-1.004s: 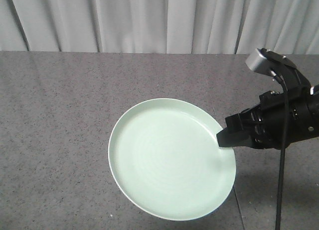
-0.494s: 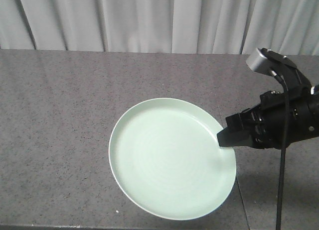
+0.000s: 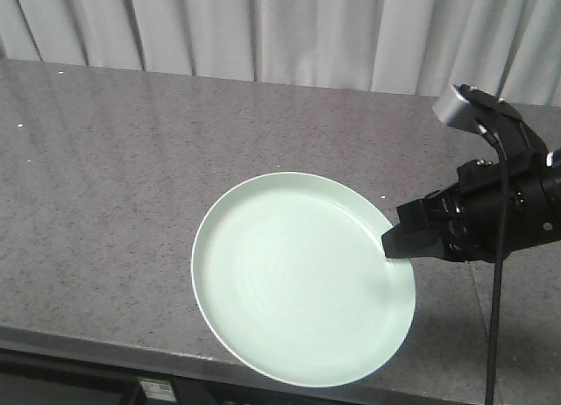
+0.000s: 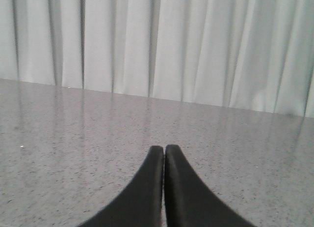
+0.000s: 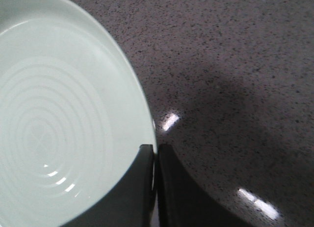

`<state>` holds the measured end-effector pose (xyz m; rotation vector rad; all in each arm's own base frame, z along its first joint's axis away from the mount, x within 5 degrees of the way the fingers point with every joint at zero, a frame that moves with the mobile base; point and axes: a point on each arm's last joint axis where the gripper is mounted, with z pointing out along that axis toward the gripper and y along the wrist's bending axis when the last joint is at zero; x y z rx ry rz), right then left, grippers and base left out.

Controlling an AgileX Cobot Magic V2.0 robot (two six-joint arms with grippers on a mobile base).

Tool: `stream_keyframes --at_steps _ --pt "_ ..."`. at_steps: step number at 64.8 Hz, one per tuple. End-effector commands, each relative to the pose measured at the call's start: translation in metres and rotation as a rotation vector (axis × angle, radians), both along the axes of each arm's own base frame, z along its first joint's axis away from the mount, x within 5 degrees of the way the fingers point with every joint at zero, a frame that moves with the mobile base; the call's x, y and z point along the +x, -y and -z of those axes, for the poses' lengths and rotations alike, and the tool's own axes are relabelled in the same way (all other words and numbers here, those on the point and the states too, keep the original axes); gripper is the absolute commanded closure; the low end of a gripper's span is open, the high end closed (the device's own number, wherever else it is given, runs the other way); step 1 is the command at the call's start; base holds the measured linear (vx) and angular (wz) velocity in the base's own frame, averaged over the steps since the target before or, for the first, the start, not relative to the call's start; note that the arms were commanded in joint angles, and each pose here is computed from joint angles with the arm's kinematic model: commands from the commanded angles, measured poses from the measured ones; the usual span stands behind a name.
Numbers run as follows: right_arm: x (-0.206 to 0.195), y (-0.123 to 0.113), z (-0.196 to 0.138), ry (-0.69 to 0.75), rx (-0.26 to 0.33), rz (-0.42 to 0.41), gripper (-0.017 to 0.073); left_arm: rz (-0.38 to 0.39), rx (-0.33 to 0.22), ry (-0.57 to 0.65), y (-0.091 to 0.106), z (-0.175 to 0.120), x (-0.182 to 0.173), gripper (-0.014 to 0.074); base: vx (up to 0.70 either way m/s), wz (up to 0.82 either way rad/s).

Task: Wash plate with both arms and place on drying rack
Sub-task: 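Hold the plate in the right gripper while the base turns away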

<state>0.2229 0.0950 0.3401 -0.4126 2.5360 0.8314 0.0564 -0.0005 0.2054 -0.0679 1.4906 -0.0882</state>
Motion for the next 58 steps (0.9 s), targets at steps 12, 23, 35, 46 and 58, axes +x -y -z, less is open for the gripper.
stream_keyframes --at_steps 12,23,35,46,58 --pt "-0.0025 -0.0015 -0.0163 0.067 0.06 0.02 0.0568 0.004 -0.018 0.117 -0.0001 -0.0164 -0.0038 0.06 -0.05 0.4" --pt "-0.0025 -0.0015 -0.0163 0.068 0.059 0.019 0.0568 0.004 -0.018 0.117 -0.0001 -0.0164 -0.0038 0.06 -0.06 0.48" --pt "-0.0025 -0.0015 -0.0163 0.068 0.059 0.019 0.0568 0.004 -0.018 0.117 -0.0001 -0.0164 -0.0038 0.06 -0.06 0.51" --pt "-0.0025 -0.0015 -0.0163 0.068 0.059 0.019 0.0568 0.004 -0.018 0.117 -0.0001 -0.0164 -0.0038 0.06 -0.07 0.51" --pt "-0.0025 -0.0015 -0.0163 0.068 0.059 0.019 0.0568 0.004 -0.018 0.117 -0.0001 -0.0164 -0.0038 0.06 -0.08 0.51"
